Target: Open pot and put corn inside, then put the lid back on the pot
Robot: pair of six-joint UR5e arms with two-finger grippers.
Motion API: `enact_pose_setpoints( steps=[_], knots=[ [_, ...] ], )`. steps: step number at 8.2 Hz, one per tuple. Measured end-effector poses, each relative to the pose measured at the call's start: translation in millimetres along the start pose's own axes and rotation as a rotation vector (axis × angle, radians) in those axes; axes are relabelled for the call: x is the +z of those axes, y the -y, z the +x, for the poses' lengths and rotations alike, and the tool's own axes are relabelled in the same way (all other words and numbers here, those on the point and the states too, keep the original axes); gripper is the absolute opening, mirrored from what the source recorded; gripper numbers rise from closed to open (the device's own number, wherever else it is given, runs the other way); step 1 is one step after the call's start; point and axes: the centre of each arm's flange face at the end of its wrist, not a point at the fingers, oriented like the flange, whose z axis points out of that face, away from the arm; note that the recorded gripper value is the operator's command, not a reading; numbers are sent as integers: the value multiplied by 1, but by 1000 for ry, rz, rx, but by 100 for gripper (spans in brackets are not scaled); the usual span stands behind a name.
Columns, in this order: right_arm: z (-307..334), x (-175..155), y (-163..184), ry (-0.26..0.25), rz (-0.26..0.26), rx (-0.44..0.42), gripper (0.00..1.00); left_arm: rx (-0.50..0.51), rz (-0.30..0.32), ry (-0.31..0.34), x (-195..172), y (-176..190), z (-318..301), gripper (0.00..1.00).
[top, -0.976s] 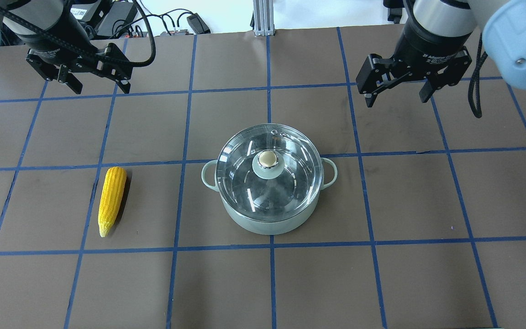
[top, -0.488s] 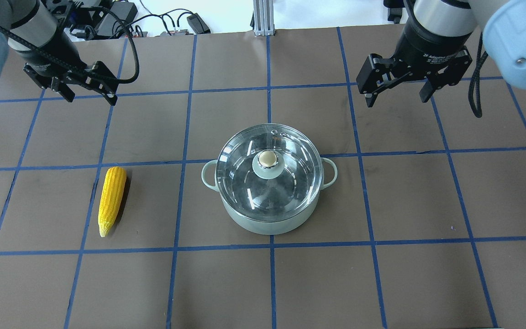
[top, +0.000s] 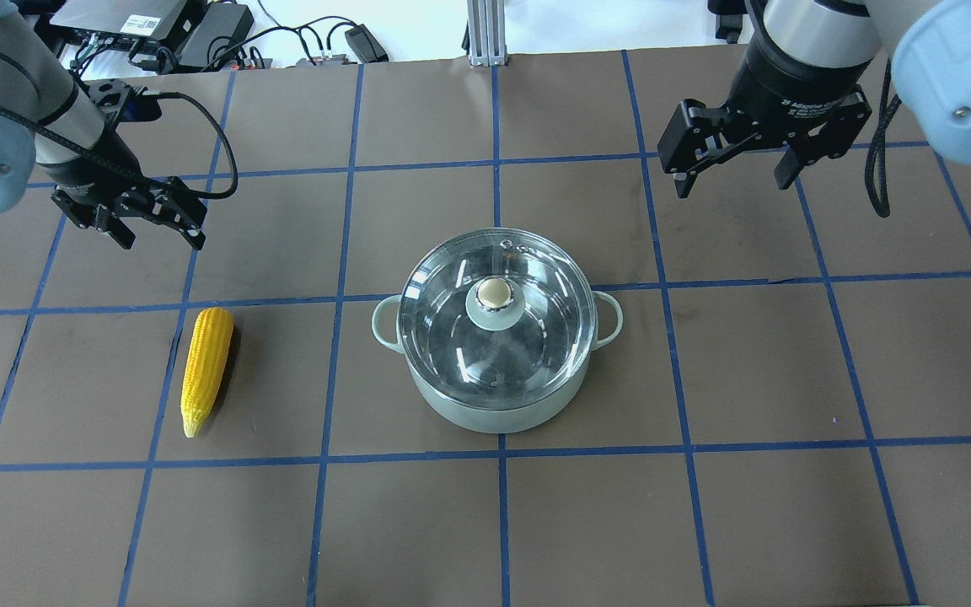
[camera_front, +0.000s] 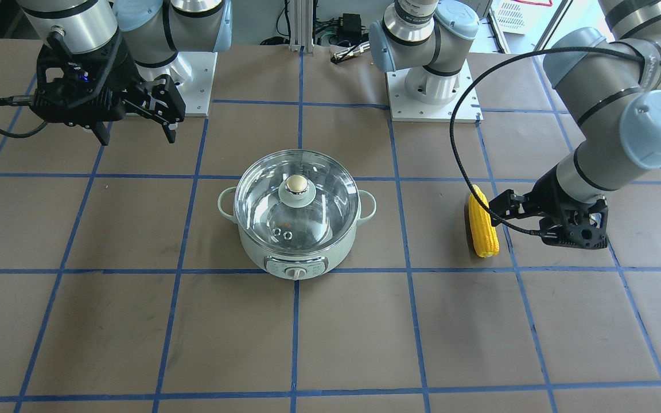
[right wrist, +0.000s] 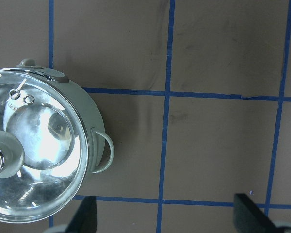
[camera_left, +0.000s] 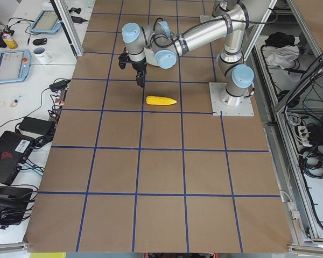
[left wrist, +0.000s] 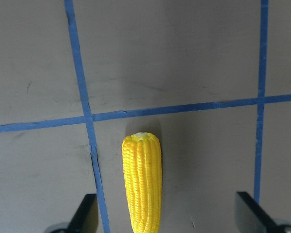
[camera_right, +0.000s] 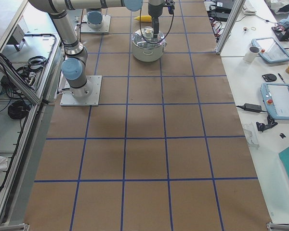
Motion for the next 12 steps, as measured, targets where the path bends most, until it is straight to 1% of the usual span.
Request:
enact_pose_setpoints(
  steps=[2,4,6,7,9,10,12],
  knots=[
    [0,0,0,0,0,0,100,-6,-61,-23,46,5,-5,100],
    [0,0,0,0,-1,0,100,-6,-114,-33,83,6,-7,100],
    [0,0,0,0,0,0,100,-3,-156,19,107,1,-12,100],
    [0,0,0,0,-1,0,100,-3,-165,33,115,-1,-13,100],
    [0,0,0,0,-1,0,100,-4,-193,31,136,2,-15,100],
    [0,0,0,0,-1,0,100,-4,-206,28,145,4,-16,82],
    [0,1,0,0,-1,0,100,-3,-220,25,154,5,-16,0]
  ],
)
